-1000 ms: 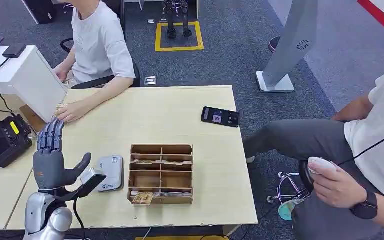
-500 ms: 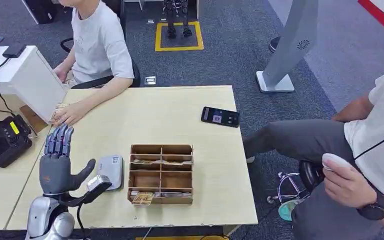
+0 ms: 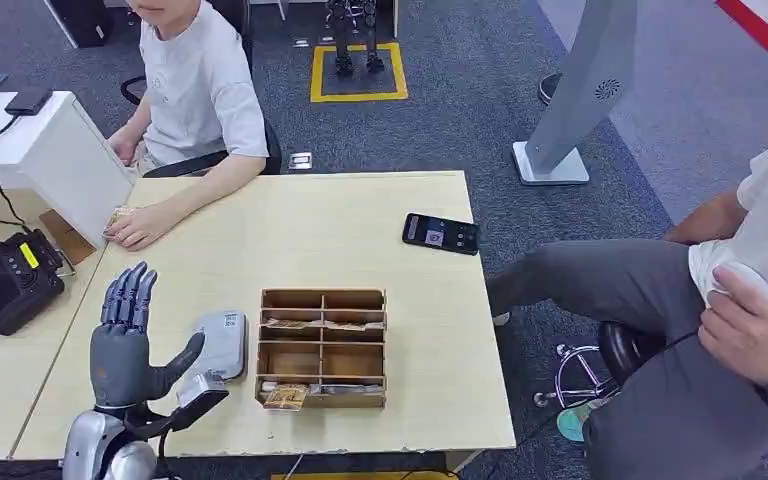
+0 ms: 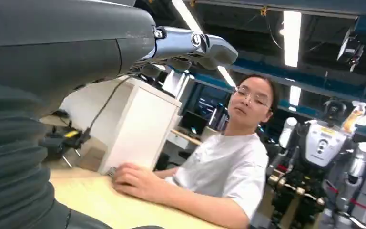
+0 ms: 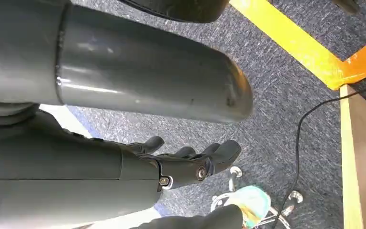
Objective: Pass the card to the sensor for recognition and then transmit it.
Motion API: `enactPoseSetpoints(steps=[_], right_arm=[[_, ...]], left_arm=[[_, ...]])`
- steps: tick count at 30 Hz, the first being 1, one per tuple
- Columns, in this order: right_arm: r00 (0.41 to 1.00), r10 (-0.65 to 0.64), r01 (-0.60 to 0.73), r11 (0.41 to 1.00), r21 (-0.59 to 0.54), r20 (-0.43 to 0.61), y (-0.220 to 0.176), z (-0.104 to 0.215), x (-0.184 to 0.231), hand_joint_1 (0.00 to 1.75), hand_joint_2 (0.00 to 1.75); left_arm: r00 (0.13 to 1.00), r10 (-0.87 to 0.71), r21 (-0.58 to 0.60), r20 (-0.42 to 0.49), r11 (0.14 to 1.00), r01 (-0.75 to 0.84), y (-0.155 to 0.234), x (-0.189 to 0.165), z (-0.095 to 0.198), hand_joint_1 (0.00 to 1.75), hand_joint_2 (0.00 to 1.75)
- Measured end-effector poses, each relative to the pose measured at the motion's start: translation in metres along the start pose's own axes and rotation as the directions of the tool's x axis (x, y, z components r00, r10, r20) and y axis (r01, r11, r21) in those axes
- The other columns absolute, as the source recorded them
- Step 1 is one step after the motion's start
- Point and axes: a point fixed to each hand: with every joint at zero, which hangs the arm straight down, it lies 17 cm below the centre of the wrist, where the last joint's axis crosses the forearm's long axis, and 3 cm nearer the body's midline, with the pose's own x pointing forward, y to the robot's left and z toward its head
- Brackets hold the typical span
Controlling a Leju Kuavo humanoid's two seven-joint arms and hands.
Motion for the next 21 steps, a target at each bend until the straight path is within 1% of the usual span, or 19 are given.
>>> enactPoseSetpoints(steps=[2, 5, 10, 12, 15, 21], right_arm=[[1.0, -0.004, 0.004, 1.0, 0.0, -0.003, 0.0, 0.0, -0.001, 0.0, 0.0], [1.0, -0.012, 0.012, 1.0, -0.001, -0.008, 0.0, 0.0, -0.002, 0.0, 0.0], [1.0, -0.023, 0.023, 1.0, -0.001, -0.015, 0.0, 0.0, -0.003, 0.0, 0.0], [1.0, -0.025, 0.024, 1.0, -0.001, -0.016, 0.0, 0.0, -0.004, 0.0, 0.0], [1.0, -0.025, 0.025, 1.0, -0.001, -0.016, 0.0, 0.0, -0.004, 0.0, 0.0], [0.999, -0.028, 0.028, 1.0, -0.002, -0.018, 0.0, 0.0, -0.004, 0.0, 0.0]], left_arm=[[0.997, 0.071, -0.018, 0.008, 0.997, -0.07, -0.002, 0.012, 0.002, 0.0, 1.75], [0.985, 0.16, -0.051, 0.067, 0.986, -0.157, -0.004, 0.043, 0.0, 0.0, 1.75], [0.953, 0.237, -0.107, 0.189, 0.97, -0.22, -0.006, 0.1, -0.004, 0.0, 1.75], [0.946, 0.228, -0.134, 0.232, 0.97, -0.201, -0.009, 0.116, -0.001, 0.0, 1.75], [0.935, 0.219, -0.16, 0.28, 0.971, -0.18, -0.013, 0.132, 0.004, 0.0, 1.75], [0.92, 0.225, -0.176, 0.321, 0.969, -0.175, -0.014, 0.146, 0.01, 0.0, 1.75]])
